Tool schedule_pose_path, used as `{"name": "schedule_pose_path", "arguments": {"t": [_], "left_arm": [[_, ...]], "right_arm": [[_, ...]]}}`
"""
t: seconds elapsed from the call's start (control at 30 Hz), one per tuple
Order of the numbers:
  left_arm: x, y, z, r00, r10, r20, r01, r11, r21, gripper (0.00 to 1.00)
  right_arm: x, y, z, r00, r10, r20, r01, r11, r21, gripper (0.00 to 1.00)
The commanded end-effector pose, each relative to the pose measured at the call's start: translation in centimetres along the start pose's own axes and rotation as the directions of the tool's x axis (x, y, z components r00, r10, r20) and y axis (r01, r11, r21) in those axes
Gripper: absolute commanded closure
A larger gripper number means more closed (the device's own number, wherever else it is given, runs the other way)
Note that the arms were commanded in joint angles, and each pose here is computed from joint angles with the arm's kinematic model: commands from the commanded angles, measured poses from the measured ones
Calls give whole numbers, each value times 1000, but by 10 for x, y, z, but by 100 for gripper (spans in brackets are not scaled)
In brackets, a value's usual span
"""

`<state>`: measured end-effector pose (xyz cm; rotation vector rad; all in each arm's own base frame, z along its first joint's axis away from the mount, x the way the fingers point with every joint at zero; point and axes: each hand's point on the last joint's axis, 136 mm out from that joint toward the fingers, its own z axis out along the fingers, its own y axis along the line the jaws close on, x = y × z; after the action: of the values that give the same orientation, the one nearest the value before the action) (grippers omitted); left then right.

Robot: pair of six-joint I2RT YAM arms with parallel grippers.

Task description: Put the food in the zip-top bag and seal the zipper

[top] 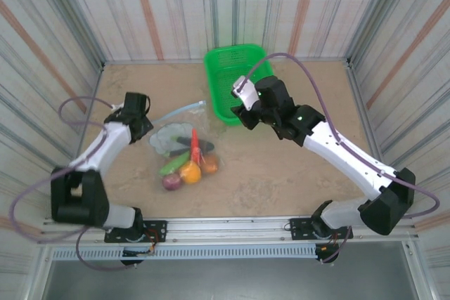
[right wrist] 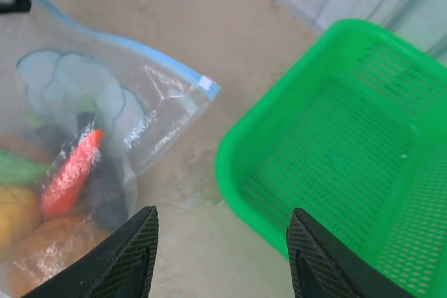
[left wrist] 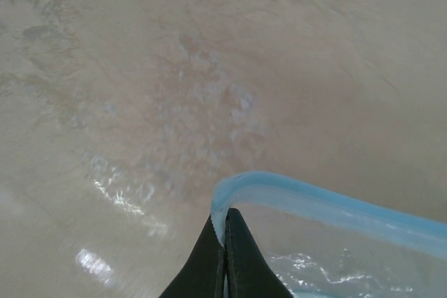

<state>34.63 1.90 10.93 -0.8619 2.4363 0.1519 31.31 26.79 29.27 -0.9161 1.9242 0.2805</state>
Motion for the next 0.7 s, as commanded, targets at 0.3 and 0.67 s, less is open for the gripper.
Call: {"name": "schedule_pose_path", "arguments": {"t": [0.3, 0.67], "left_arm": [[14, -23, 48, 989, 2, -146, -9, 999, -47, 97], [33, -65, 59, 967, 199, -159, -197, 980, 30, 54]], "right_arm": [[28, -42, -36, 978, 209, 25, -210, 972, 109, 45], [50, -73, -57, 923, 378, 67, -384, 907, 171, 42]]}}
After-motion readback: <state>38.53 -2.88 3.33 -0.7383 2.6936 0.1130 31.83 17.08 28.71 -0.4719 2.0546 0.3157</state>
